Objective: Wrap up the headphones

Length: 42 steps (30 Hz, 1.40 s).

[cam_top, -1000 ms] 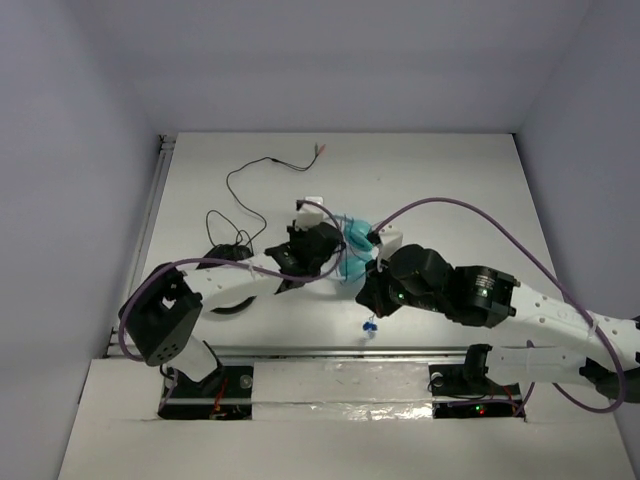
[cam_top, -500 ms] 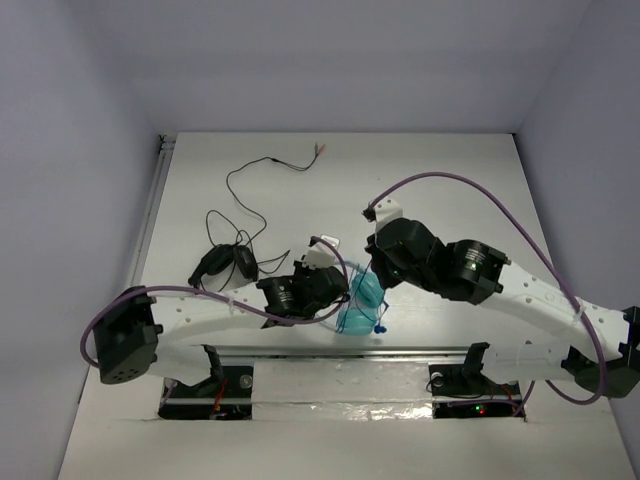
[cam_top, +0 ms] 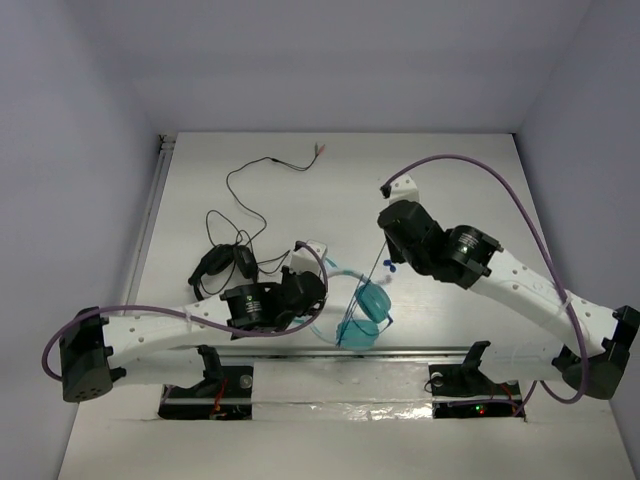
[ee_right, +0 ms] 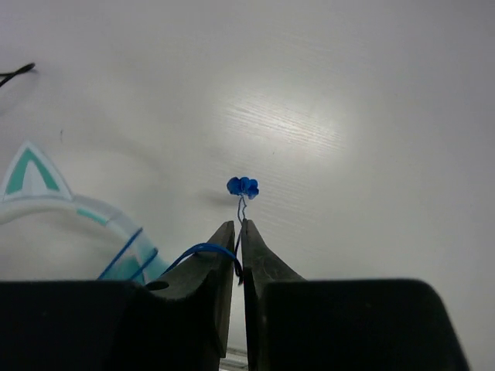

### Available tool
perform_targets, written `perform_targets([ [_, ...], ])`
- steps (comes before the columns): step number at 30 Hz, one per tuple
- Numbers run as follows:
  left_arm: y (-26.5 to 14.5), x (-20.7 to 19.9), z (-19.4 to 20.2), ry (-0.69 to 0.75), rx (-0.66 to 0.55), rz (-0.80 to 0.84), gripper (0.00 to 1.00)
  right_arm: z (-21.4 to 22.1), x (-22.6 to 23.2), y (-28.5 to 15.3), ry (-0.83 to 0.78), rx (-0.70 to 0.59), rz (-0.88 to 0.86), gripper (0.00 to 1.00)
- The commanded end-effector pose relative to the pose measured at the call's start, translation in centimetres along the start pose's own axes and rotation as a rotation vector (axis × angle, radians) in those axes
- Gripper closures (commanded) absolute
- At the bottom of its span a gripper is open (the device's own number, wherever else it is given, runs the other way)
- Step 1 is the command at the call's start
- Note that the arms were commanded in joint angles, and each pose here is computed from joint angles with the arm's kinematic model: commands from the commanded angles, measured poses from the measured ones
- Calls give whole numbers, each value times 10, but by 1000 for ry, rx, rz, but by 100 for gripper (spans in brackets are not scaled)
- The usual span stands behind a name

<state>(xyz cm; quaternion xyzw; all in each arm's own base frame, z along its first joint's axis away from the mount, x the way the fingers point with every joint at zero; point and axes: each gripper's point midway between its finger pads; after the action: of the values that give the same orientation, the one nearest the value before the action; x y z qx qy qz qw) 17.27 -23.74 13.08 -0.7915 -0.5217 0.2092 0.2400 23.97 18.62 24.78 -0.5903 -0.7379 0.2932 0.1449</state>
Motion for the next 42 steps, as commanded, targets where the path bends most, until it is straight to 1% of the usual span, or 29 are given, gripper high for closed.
perform_targets([
  [1, -17, -23, -19, -25, -24, 122, 100, -39, -7, 7, 89, -130, 24, 85],
  [3, -24, -24, -25, -44, -44, 146, 100, -38, -11, 21, 115, -128, 44, 85],
  [5, -36, -28, -36, -74, -75, 202, 100, -35, -6, 31, 144, -126, 2, 85],
  [6, -41, -30, -42, -96, -96, 223, 100, -24, -6, 41, 155, -103, -11, 85],
  [7, -46, -33, -48, -109, -112, 247, 100, -26, 11, 46, 177, -111, -112, 85],
  [11, -71, -33, -80, -171, -202, 299, 100, -9, 40, 60, 246, -80, -262, 85],
  [15, -91, -34, -111, -216, -286, 335, 100, -4, 64, 60, 313, -120, -395, 86],
  [16, -96, -34, -117, -225, -305, 347, 100, -21, 73, 50, 345, -203, -480, 86],
  [17, -104, -34, -126, -237, -335, 366, 100, -6, 73, 56, 368, -189, -488, 85],
  [18, -111, -36, -136, -256, -365, 389, 100, -5, 76, 55, 371, -201, -510, 84],
  [19, -114, -36, -141, -266, -379, 399, 100, -21, 82, 45, 384, -277, -575, 84],
  [20, -121, -37, -150, -279, -401, 409, 100, -10, 83, 49, 391, -278, -584, 81],
  [21, -126, -37, -158, -295, -423, 418, 100, -12, 83, 48, 402, -308, -598, 79],
  [22, -126, -33, -164, -309, -439, 398, 100, -22, 83, 43, 419, -367, -619, 77],
  [24, -134, -31, -178, -343, -470, 396, 100, -17, 84, 45, 429, -390, -631, 70],
  [26, -142, -30, -192, -364, -499, 392, 100, -21, 83, 45, 445, -430, -640, 69],
  [31, -158, -29, -217, -374, -550, 394, 100, -6, 87, 61, 450, -415, -627, 68],
  [33, -164, -31, -225, -379, -561, 403, 100, -3, 85, 66, 457, -414, -610, 64],
  [35, -166, -32, -231, -382, -569, 405, 100, 2, 85, 67, 457, -413, -611, 57],
  [36, -165, -31, -230, -379, -565, 394, 100, 3, 87, 65, 449, -412, -626, 54],
  [38, -166, -31, -233, -383, -567, 391, 100, 5, 95, 52, 430, -414, -707, 53],
  [39, -166, -32, -233, -384, -566, 391, 100, 8, 95, 53, 431, -405, -706, 53],
  [42, -165, -33, -234, -392, -565, 390, 100, 13, 103, 43, 421, -392, -773, 53],
])
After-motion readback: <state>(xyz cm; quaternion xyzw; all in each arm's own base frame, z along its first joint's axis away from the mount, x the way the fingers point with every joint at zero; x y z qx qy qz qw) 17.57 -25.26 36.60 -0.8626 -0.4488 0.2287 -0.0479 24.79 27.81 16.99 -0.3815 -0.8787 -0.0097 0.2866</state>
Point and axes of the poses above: each gripper's point midway between its finger pads, its own y axis out along the fingers, its own x axis along the line the jaws close on, z = x × y
